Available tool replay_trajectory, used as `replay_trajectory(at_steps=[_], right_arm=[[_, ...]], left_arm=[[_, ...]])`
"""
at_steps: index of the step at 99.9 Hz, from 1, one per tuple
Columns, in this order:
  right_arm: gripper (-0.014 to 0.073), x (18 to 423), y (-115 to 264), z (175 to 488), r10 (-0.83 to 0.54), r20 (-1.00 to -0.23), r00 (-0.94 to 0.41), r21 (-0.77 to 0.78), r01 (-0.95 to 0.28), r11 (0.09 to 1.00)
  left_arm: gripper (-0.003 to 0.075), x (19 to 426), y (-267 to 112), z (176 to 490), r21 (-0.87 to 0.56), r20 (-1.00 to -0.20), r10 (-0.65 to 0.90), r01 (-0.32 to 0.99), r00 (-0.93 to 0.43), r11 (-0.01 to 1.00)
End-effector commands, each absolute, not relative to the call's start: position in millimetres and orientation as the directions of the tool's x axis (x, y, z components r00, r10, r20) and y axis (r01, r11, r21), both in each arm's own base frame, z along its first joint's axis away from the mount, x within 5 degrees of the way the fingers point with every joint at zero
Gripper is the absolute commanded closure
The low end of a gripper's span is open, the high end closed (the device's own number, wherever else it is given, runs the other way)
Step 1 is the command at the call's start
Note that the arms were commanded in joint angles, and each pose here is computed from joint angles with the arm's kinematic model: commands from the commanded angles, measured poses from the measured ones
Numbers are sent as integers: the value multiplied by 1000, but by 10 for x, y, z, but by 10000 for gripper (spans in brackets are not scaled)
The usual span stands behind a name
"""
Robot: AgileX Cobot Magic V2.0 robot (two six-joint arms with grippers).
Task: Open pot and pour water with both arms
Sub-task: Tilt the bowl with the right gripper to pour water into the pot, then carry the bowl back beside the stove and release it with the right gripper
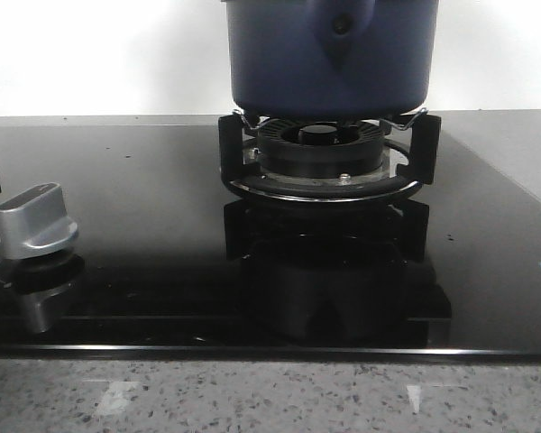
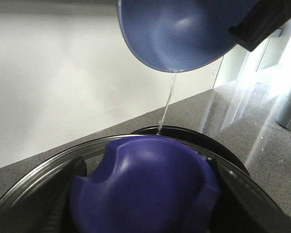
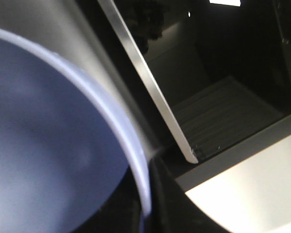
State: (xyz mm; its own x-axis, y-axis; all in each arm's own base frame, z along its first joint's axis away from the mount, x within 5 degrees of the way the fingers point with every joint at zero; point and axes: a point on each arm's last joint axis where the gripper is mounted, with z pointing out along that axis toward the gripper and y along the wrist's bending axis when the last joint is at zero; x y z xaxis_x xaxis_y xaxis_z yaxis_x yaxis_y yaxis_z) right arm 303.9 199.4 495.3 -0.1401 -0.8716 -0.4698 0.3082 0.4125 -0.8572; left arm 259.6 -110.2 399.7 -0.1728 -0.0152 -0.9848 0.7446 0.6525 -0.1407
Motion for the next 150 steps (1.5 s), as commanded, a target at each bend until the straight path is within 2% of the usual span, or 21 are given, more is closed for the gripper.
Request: replay_trajectory(at_steps=[1, 22, 40, 55, 75, 87, 102, 121, 138, 150], right_arm=[[642, 2852, 1813, 5295, -866, -489, -106, -807, 431, 404], [642, 2862, 1788, 5241, -836, -530, -140, -804, 398, 443], [642, 2922, 1742, 4969, -697, -663, -272, -748, 206, 631], [642, 3008, 1598, 4770, -560, -717, -416, -650, 107, 753], [643, 3009, 1243, 4772, -358, -782, -511, -457, 78, 886], [643, 2942, 900, 4872, -217, -816, -536, -328, 119, 937], [643, 2801, 412, 5049, -17, -865, -501, -132, 196, 972], [644, 2656, -231, 5058, 221, -835, -504, 19, 375, 927], [644, 2693, -513, 4691, 385, -739, -552, 142, 431, 891], [644, 2730, -578, 4320, 435, -647, -626, 157, 449, 880]], left_arm=[[405, 2492, -1077, 4242, -167, -986, -109, 751, -126, 639], [405, 2492, -1077, 4242, -167, -986, -109, 751, -126, 639], [405, 2492, -1077, 4242, -167, -986, -109, 751, -126, 639], [405, 2492, -1077, 4242, -167, -986, -109, 751, -126, 639], [405, 2479, -1087, 4242, -167, -986, -107, 763, -128, 625], [405, 2478, -1088, 4242, -167, -986, -107, 764, -128, 623], [405, 2474, -1092, 4242, -167, -986, -106, 768, -129, 619], [405, 2477, -1098, 4239, -170, -985, -109, 769, -131, 617], [405, 2495, -1103, 4242, -201, -979, -141, 768, -145, 608], [405, 2499, -1116, 4236, -214, -976, -151, 777, -154, 592]])
